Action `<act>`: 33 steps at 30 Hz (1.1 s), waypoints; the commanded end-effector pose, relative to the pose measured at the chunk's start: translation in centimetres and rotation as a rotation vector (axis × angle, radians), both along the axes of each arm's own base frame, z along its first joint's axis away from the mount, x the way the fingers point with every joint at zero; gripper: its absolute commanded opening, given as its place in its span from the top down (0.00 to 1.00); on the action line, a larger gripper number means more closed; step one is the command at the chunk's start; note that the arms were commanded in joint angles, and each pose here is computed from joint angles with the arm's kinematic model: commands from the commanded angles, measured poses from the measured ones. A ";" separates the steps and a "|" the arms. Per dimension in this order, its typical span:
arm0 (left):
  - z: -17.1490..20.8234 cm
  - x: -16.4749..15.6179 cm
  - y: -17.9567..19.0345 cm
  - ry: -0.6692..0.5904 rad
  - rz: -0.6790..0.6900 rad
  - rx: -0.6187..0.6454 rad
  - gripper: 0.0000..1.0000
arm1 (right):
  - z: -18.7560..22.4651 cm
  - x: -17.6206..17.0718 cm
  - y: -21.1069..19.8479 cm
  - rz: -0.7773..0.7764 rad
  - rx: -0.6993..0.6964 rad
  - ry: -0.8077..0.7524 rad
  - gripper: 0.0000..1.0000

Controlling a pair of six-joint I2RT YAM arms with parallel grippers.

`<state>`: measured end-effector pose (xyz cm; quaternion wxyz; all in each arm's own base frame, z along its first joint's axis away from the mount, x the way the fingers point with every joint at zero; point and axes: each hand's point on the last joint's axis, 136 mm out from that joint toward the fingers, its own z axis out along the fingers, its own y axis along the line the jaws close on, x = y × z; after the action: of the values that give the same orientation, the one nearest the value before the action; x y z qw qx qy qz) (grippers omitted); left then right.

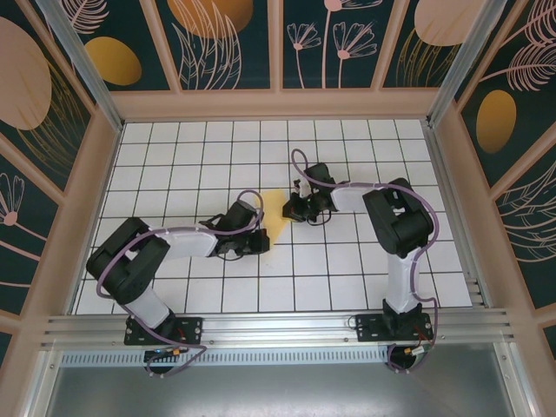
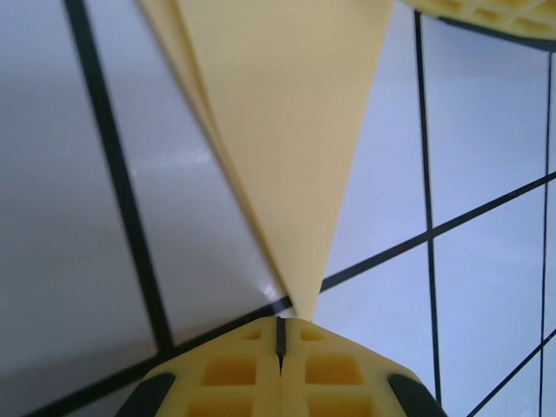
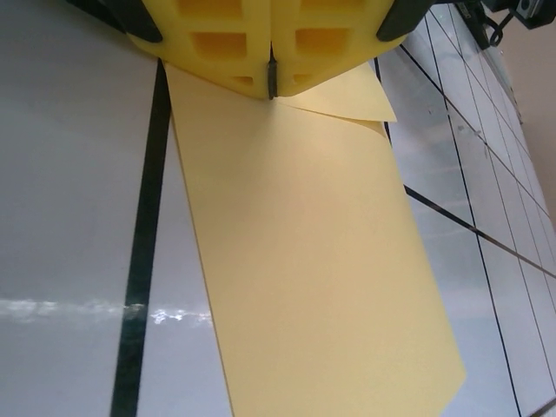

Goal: Fold a paper plane with a square sheet of paper (pick it up from the middle)
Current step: Third fold the triangle at the center of the table, then fourth fold the wing at the center of the table.

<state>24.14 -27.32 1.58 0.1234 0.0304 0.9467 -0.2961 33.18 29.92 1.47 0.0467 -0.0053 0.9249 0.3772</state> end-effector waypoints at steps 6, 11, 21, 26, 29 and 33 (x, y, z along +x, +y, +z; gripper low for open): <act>4.6 2.5 -0.5 -0.138 0.091 -0.079 1.00 | -1.7 -3.6 -2.8 -0.195 -0.182 0.118 1.00; 5.2 4.2 -2.4 -0.150 0.145 -0.179 1.00 | 3.4 -1.1 -1.8 -0.240 -0.065 0.003 0.93; 2.9 7.7 -2.6 -0.169 0.241 -0.086 1.00 | 5.1 0.0 -5.0 -0.213 -0.001 -0.080 0.61; 1.2 8.3 -1.8 -0.154 0.287 -0.004 1.00 | 4.2 -0.2 -5.0 -0.184 -0.012 -0.058 0.60; 0.2 8.1 -1.1 -0.132 0.298 0.043 1.00 | 3.5 -0.4 -4.8 -0.168 -0.012 -0.035 0.60; -0.7 7.6 -0.4 -0.112 0.309 0.077 1.00 | 2.6 -0.6 -4.2 -0.138 -0.021 -0.006 0.60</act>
<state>32.03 -28.50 1.90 0.2256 -0.0817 0.9344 -0.2632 33.04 24.91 4.59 0.0950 0.0785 0.9248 0.3599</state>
